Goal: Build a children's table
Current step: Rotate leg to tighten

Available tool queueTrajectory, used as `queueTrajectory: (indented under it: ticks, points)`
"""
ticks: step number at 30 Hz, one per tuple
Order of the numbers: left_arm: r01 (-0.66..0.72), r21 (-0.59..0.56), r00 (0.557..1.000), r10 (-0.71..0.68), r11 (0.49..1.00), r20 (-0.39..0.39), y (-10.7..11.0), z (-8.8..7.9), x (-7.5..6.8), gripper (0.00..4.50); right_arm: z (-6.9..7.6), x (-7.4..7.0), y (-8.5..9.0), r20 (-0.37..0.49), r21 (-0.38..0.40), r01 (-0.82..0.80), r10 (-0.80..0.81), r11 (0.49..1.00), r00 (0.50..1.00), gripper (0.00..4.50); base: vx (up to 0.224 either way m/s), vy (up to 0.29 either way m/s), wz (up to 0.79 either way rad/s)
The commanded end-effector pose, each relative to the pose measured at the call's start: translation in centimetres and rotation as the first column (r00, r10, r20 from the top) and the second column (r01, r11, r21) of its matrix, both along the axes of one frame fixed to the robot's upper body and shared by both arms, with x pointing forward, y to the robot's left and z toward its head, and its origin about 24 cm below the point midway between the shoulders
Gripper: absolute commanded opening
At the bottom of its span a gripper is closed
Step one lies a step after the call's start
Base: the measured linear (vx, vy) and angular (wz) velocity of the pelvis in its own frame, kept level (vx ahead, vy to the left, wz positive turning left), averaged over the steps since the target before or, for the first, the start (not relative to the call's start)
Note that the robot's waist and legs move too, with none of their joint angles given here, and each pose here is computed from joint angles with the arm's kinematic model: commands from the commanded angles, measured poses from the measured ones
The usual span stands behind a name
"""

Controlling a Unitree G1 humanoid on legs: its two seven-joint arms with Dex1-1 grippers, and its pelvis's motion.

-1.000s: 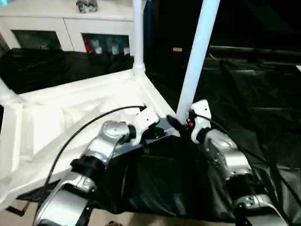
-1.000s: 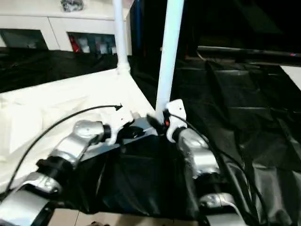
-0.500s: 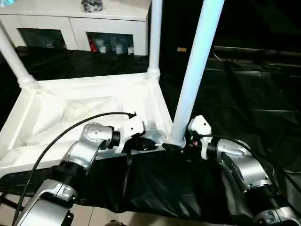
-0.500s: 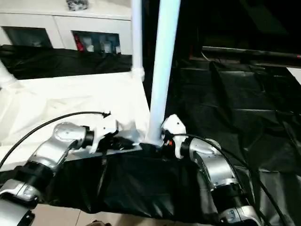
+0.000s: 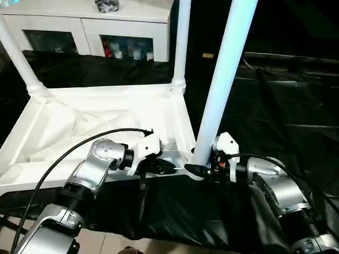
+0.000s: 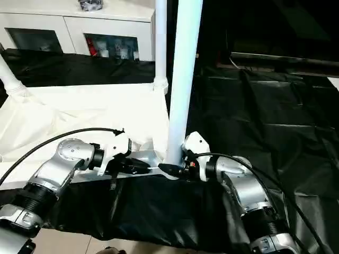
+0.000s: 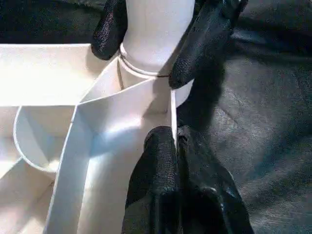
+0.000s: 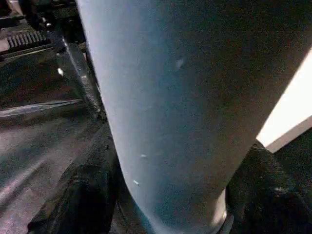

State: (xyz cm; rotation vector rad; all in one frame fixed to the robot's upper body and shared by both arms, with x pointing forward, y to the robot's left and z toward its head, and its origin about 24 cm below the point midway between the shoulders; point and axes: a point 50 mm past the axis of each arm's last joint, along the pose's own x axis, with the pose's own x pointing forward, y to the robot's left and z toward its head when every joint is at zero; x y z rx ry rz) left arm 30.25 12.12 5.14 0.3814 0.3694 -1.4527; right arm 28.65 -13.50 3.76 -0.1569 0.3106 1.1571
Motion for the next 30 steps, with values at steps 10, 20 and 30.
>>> queueTrajectory:
  ticks: [10,20,30]
  points:
    - [-0.055,-0.081,0.996,0.06,0.995,0.061,-2.2,1.2,0.5,0.0,-2.0,-0.6,1.9,-0.056,0.008,0.104,-0.103,0.995,0.993,2.51,0.0,0.0,0.0]
    - [-0.358,-0.095,0.925,0.367,0.929,0.102,-6.6,1.5,3.9,0.0,-2.5,3.7,2.8,-0.097,0.019,0.664,-0.66,0.747,0.745,2.51,0.0,0.0,0.0]
    - [-0.343,-0.095,0.917,0.356,0.934,0.181,-8.8,1.8,4.5,0.0,-1.7,4.6,4.4,-0.076,0.068,0.678,-0.673,0.732,0.735,3.17,0.0,0.0,0.0]
